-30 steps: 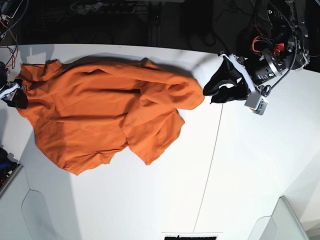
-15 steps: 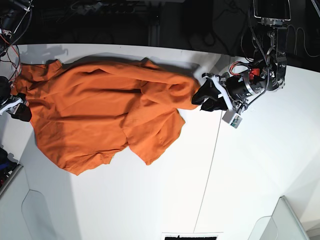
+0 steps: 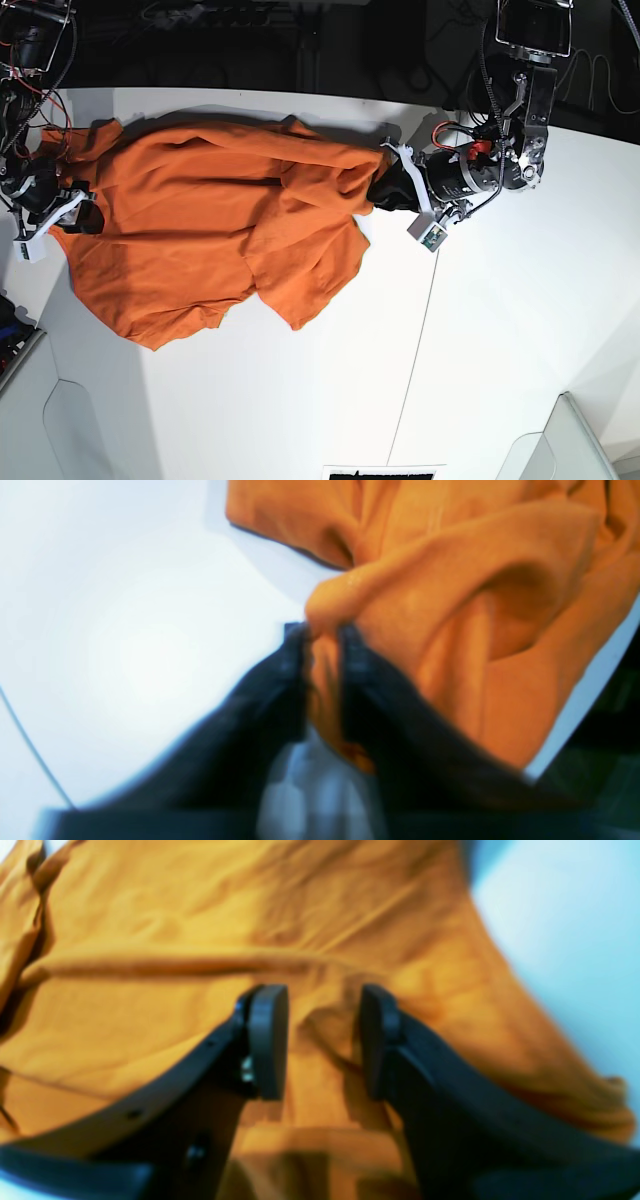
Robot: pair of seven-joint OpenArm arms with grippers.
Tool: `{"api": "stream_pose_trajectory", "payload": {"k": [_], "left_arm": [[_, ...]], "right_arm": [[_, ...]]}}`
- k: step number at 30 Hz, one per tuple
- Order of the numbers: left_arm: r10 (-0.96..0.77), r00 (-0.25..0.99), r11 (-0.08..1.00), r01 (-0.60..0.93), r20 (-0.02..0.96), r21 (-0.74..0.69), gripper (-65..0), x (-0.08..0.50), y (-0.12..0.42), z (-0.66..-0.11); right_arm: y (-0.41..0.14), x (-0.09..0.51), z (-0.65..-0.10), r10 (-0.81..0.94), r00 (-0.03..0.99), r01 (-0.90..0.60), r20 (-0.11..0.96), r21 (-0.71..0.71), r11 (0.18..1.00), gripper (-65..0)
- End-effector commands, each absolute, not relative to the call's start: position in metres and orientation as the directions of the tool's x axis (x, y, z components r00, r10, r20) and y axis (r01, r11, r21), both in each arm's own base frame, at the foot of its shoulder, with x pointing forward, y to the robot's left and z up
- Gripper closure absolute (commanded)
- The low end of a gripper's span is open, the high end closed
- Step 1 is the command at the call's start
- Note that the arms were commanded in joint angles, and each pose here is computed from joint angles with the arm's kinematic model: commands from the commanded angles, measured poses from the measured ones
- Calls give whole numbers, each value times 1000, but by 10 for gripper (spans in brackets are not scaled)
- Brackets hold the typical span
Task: Layout the t-shirt on the table in an organized manner, then fold the t-shirt properly
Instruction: 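Lift the shirt end with the left gripper, stretching it, then release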
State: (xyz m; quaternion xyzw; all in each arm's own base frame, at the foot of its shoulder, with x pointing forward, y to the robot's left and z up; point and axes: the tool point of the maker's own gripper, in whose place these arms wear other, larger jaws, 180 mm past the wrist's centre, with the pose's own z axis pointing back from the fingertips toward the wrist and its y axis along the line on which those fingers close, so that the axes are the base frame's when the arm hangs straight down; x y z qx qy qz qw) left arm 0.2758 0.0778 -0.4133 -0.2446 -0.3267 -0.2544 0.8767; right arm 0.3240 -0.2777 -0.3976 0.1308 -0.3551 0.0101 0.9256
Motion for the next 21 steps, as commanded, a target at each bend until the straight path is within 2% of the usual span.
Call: {"api": "stream_pose_trajectory", "payload": {"k": [1,6,7,11,14,21], "left_arm": [[-322,653,750,618,686,-237,0,275,83,-414],[-287,674,779,578,680,-243,0,277,113,-406],[-266,677,791,560,686,-246,0,278,122,-402],[-186,721,828,481,667,-289,0,268,158,-392],[-102,766,819,427,635,-383,0,251,168,-389],[-36,858,708,384,513,-593,0,185,143,-388]], "right_arm": [[-284,333,-386,-44,726,-129,686,198,972,-195],[-287,324,-403,9,769,-137,639,152,979,-10],[-289,322,-406,10,776,-133,630,147,980,0],[-304,316,-411,8,796,-111,606,132,985,0],[-314,316,-407,15,795,-104,607,112,988,0],[-321,312,-406,13,804,-97,594,110,989,0]]}}
